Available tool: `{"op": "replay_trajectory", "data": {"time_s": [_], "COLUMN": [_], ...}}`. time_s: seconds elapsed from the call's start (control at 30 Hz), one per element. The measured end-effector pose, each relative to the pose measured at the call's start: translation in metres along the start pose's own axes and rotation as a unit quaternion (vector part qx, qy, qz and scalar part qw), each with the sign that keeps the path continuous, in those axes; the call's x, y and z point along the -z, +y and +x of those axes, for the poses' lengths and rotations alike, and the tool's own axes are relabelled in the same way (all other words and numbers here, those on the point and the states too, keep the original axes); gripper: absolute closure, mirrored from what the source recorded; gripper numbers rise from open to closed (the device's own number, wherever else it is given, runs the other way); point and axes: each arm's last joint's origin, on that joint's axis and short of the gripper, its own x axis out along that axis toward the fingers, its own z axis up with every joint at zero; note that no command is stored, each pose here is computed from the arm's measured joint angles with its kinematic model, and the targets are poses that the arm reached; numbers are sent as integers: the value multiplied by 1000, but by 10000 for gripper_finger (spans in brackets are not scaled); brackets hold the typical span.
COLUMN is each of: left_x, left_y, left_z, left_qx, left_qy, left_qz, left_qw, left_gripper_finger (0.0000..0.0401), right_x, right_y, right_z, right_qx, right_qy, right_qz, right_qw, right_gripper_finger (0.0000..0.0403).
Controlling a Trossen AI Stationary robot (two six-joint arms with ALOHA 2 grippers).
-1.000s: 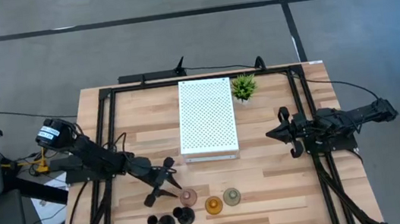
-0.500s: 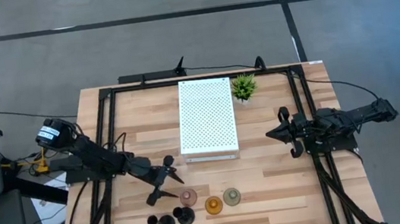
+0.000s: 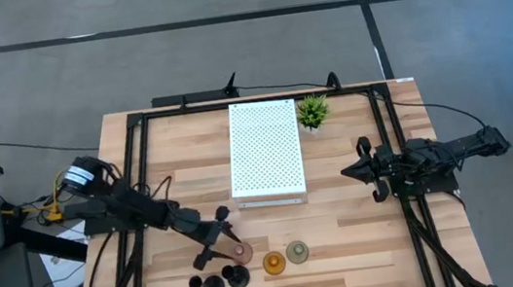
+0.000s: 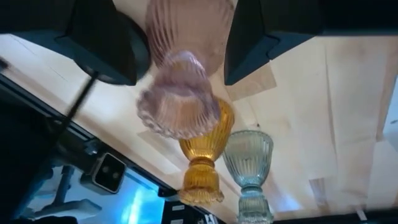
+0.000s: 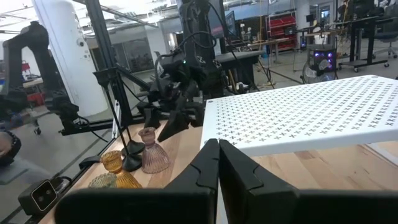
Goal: Pick & Place candle stick holders
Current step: Put the purple glass candle holder on the shelf
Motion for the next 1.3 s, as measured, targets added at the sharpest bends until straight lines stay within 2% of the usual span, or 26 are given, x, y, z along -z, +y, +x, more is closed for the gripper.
{"op": "replay_trajectory", "data": {"time_s": [0.23,1.13,1.3], "left_x": [-5,-8,-8], "left_y": [2,3,3], "left_z": [18,19,19], "left_qx": [0,-1,-1], "left_qy": [-4,-10,-10], "left_qz": [-4,-44,-44], "left_qw": [1000,999,999], "left_gripper_finger": [160,161,191], "right_x": [0,0,0], "right_y": [0,0,0], "right_z": [0,0,0], "right_qx": [0,-1,-1], "right_qy": [0,0,0], "right_qz": [0,0,0], "right_qw": [1000,1000,1000], "right_gripper_finger": [403,403,403]}}
